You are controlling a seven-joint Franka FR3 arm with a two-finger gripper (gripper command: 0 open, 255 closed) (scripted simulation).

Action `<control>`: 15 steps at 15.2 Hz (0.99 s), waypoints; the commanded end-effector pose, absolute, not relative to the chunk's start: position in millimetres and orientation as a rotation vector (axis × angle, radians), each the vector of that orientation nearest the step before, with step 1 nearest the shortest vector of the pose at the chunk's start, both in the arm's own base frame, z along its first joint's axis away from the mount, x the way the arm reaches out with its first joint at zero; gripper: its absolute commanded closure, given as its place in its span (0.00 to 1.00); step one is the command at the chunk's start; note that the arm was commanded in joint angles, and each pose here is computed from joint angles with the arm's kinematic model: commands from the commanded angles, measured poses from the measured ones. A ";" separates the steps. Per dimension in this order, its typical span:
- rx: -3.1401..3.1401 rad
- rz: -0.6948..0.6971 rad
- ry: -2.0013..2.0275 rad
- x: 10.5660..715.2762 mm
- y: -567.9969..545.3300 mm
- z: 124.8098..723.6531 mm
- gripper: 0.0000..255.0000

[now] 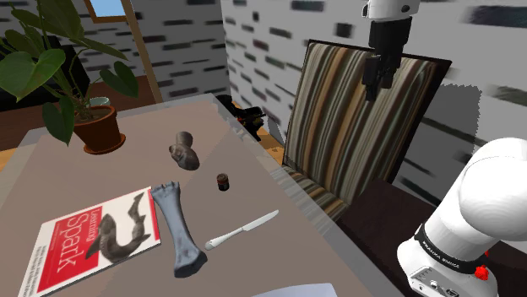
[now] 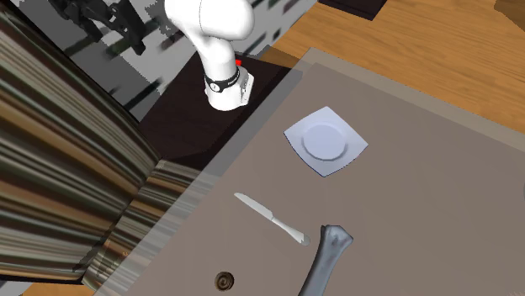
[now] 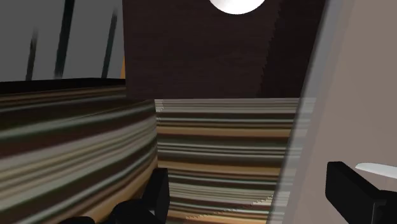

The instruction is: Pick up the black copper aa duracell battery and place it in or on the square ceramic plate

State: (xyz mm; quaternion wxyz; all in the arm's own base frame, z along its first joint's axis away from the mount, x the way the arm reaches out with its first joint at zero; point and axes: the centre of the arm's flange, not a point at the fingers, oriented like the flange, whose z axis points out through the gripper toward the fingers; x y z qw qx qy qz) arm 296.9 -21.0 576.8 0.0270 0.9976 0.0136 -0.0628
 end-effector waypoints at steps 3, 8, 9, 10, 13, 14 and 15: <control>3.085 -0.184 0.038 309.8 -5.3 561.3 0.00; 3.094 -0.159 0.028 342.7 33.8 523.3 0.00; 3.096 -0.154 0.026 349.3 41.6 515.8 0.00; 3.098 -0.149 0.024 356.1 49.4 508.3 0.00; 3.104 -0.134 0.018 376.4 72.9 486.1 0.00; 3.105 -0.129 0.016 383.3 80.8 478.7 0.00; 3.107 -0.124 0.014 390.1 88.6 471.4 0.00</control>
